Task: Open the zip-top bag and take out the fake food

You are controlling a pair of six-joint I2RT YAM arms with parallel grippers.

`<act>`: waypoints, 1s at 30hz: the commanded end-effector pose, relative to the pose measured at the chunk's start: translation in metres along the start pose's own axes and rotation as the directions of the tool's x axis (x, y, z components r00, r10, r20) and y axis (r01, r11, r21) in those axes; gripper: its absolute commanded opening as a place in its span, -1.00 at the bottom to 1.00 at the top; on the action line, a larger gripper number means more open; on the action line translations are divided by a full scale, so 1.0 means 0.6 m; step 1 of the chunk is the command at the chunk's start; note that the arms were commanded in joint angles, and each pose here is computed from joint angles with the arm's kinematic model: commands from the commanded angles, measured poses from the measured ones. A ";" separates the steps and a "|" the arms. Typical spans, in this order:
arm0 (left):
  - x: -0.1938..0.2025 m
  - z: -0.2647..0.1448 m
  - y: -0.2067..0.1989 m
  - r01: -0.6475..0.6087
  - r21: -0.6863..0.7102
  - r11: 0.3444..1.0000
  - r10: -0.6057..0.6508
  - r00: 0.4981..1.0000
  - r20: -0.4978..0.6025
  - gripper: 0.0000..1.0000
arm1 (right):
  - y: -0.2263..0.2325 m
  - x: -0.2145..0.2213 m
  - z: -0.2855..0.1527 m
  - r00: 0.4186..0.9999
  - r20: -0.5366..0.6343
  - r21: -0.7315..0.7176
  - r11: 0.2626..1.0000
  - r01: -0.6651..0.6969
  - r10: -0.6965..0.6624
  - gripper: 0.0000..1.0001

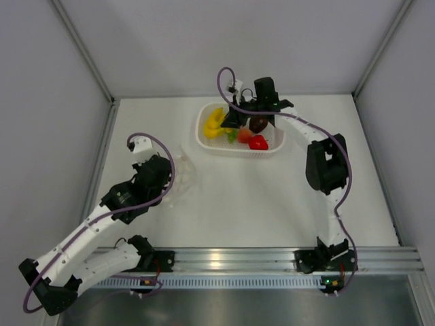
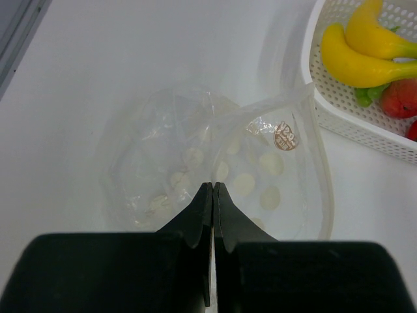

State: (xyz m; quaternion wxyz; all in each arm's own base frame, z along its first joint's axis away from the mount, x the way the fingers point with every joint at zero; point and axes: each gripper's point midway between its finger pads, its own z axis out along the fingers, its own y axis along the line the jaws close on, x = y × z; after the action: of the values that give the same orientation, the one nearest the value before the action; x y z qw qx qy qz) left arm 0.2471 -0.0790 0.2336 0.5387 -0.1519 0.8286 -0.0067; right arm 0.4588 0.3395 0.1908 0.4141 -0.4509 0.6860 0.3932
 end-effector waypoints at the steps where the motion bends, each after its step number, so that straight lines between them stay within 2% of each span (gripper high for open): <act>1: -0.018 -0.006 -0.001 0.005 0.010 1.000 -0.006 1.000 0.019 -1.00 | -0.010 -0.034 -0.023 0.986 0.076 -0.091 0.984 0.153 -0.146 -0.94; 5: -0.023 -0.009 -0.001 0.009 0.018 1.000 -0.009 1.000 0.025 -1.00 | -0.026 -0.017 -0.051 0.991 0.082 -0.106 0.988 0.110 -0.102 -0.78; 7: -0.023 -0.010 -0.003 0.008 0.023 1.000 -0.009 1.000 0.023 -1.00 | -0.044 -0.004 -0.069 0.995 0.062 -0.067 0.994 0.086 -0.081 -0.58; 8: -0.022 -0.009 -0.004 0.007 0.025 1.000 -0.008 1.000 0.020 -1.00 | -0.054 0.001 -0.073 0.995 0.048 -0.042 0.995 0.095 -0.093 -0.28; 10: -0.021 -0.008 -0.006 0.006 0.023 1.000 -0.006 1.000 0.015 -1.00 | -0.065 0.011 -0.087 0.996 0.002 0.011 0.996 0.089 -0.089 -0.12; 11: -0.021 -0.007 -0.007 0.005 0.023 1.000 -0.005 1.000 0.015 -1.00 | -0.069 0.012 -0.090 0.995 -0.011 0.027 0.994 0.104 -0.104 0.13; 12: -0.020 -0.005 -0.008 0.001 0.018 1.000 -0.001 1.000 0.011 -1.00 | -0.074 0.009 -0.097 0.993 -0.027 0.061 0.992 0.113 -0.112 0.74; 13: -0.018 -0.003 -0.009 0.003 0.014 1.000 -0.003 1.000 0.009 -1.00 | -0.072 0.011 -0.101 0.993 -0.039 0.064 0.992 0.111 -0.109 0.91; 14: -0.018 -0.002 -0.011 0.005 0.014 1.000 -0.005 1.000 0.008 -1.00 | -0.072 0.011 -0.104 0.991 -0.045 0.071 0.989 0.126 -0.123 0.99; 18: -0.018 0.006 -0.012 -0.006 -0.013 1.000 0.006 1.000 0.007 -1.00 | -0.074 -0.014 -0.129 0.991 -0.044 0.156 0.979 0.130 -0.124 0.99; 21: -0.022 0.014 -0.010 -0.019 -0.051 0.999 0.020 1.000 0.014 -1.00 | -0.070 -0.063 -0.174 0.993 -0.020 0.312 0.943 0.117 -0.116 0.99; 25: -0.039 0.028 0.004 -0.057 -0.140 0.988 0.062 0.997 0.035 -1.00 | -0.043 -0.100 -0.227 0.996 0.077 0.446 0.895 -0.004 -0.034 0.99; 27: -0.048 0.039 0.011 -0.081 -0.196 0.977 0.091 0.995 0.044 -1.00 | -0.034 -0.090 -0.248 0.993 0.117 0.504 0.860 -0.083 0.028 0.99; 28: -0.059 0.041 0.009 -0.084 -0.208 0.974 0.097 0.994 0.053 -1.00 | -0.011 -0.114 -0.271 0.981 0.187 0.513 0.846 -0.146 0.056 0.99; 29: -0.061 0.048 0.010 -0.099 -0.231 0.968 0.113 0.992 0.049 -1.00 | -0.001 -0.087 -0.271 0.969 0.209 0.509 0.832 -0.219 0.127 0.98; 30: -0.068 0.052 0.019 -0.113 -0.265 0.958 0.132 0.990 0.055 -1.00 | 0.021 -0.116 -0.293 0.954 0.282 0.493 0.837 -0.238 0.105 0.99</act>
State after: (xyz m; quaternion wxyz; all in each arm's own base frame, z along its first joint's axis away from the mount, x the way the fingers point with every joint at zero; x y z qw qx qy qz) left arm 0.2791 -0.0715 0.2344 0.5266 -0.1574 0.8307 0.0887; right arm 0.4395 0.2127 0.2700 0.5087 -0.3001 0.7664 0.2526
